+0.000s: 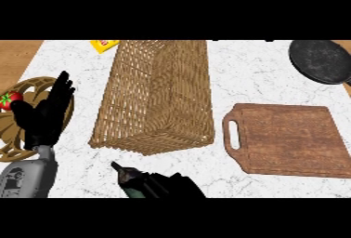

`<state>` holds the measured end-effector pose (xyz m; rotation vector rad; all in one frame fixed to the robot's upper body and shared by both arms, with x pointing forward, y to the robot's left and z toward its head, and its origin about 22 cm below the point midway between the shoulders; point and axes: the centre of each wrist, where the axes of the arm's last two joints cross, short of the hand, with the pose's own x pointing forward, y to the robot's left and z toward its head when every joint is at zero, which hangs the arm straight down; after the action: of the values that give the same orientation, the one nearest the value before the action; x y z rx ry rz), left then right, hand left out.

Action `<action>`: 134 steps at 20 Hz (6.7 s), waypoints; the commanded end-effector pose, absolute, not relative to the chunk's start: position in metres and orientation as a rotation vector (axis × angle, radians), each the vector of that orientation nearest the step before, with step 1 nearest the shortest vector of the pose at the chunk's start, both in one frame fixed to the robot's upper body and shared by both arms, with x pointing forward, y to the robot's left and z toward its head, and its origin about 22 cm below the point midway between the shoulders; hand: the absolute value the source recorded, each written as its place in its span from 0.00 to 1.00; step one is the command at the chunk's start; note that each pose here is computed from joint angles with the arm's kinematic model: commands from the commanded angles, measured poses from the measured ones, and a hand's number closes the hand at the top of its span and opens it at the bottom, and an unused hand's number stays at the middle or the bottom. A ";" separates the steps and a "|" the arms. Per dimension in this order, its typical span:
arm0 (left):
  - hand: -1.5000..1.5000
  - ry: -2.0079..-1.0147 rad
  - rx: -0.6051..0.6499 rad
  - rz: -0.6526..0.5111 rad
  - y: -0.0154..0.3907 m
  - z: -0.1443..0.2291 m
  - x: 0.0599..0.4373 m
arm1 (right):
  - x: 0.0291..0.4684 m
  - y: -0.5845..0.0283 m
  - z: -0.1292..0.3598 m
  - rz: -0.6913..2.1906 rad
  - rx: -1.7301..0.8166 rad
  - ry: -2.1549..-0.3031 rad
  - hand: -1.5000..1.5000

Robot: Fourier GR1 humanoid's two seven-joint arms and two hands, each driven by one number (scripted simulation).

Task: Pick the eggplant from the cutting board and place it in the basket

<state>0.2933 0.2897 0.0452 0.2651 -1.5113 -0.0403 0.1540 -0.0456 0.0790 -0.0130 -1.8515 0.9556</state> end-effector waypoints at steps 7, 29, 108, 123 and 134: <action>0.50 -1.510 0.262 -0.029 0.280 0.039 0.287 | 0.143 -0.016 0.128 0.648 0.062 -1.850 1.00; 0.50 -1.513 0.274 -0.065 0.295 0.055 0.292 | 0.300 0.053 0.165 0.740 -0.355 -1.732 1.00; 0.50 -1.531 0.228 -0.073 0.281 0.050 0.302 | 0.424 -0.025 0.090 1.599 -0.965 -1.434 1.00; 0.50 -1.543 0.250 -0.066 0.276 0.049 0.291 | 0.424 -0.033 0.085 1.254 -0.859 -1.504 0.00; 0.50 -1.528 0.286 -0.024 0.290 0.048 0.291 | 0.445 -0.061 0.135 0.767 -0.623 -1.628 0.00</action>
<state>0.2921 0.2858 0.0513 0.2755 -1.5285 -0.0423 0.4350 -0.0352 0.1251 -0.6725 -1.6191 0.9127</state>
